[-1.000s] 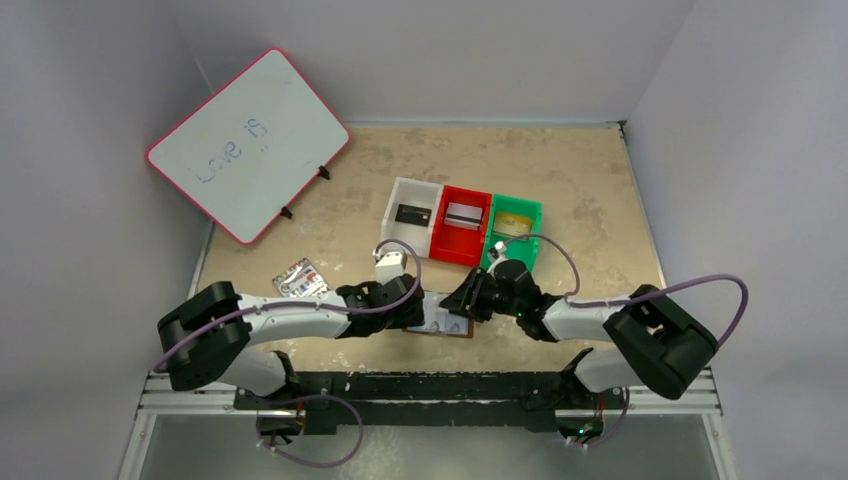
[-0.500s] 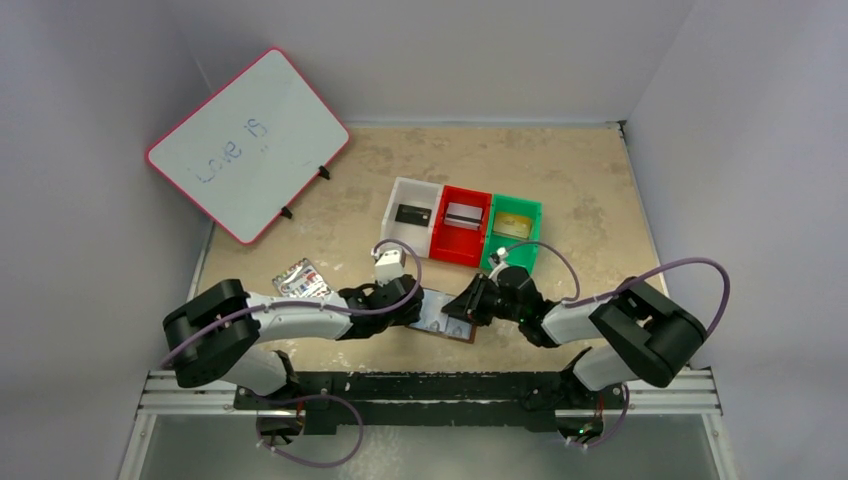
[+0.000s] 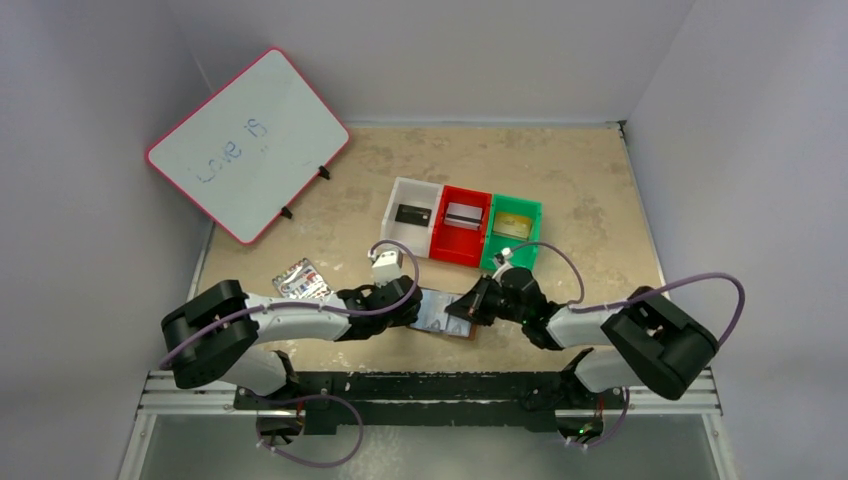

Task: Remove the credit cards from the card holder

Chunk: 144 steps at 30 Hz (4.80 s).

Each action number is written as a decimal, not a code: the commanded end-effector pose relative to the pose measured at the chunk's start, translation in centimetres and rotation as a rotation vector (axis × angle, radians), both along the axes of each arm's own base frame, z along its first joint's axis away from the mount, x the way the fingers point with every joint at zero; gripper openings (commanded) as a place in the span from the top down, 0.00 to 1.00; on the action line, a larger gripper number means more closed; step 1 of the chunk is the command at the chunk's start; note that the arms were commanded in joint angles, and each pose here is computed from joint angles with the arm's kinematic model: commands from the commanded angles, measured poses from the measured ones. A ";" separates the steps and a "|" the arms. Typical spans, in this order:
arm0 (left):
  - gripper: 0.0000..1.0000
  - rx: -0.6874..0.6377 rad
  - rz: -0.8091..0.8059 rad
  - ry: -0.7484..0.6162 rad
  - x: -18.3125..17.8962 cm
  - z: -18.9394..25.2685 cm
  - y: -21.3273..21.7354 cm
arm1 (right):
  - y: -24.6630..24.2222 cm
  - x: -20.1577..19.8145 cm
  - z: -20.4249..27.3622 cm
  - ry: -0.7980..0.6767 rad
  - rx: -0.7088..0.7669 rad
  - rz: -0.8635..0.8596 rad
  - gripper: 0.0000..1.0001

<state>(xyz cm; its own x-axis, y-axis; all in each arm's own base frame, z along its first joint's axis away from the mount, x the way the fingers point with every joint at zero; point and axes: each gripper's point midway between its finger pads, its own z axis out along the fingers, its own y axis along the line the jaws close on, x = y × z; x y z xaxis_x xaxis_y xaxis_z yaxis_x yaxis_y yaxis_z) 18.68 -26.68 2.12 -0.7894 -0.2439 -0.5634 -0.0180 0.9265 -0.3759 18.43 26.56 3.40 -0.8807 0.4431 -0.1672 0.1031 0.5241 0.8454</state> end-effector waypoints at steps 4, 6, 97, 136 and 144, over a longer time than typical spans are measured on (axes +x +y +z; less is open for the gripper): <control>0.74 0.104 0.022 0.060 -1.5 -2.0 2.9 | -1.5 -0.6 0.0 -0.011 -0.073 -0.008 1.00; 0.74 0.101 0.025 0.058 -1.4 -1.9 2.9 | -1.7 -0.7 0.3 -0.021 -0.078 -0.006 1.00; 0.84 0.016 -0.063 -0.003 -0.1 1.5 -2.5 | -4.4 -0.4 4.4 -0.165 -0.042 -0.081 1.00; 0.20 0.071 0.255 -0.265 2.3 10.3 7.4 | -8.2 10.8 19.5 -1.074 -0.833 0.101 1.00; 0.20 0.100 0.267 -0.258 2.0 10.0 8.8 | -5.8 14.1 18.4 -1.078 -0.935 0.231 1.00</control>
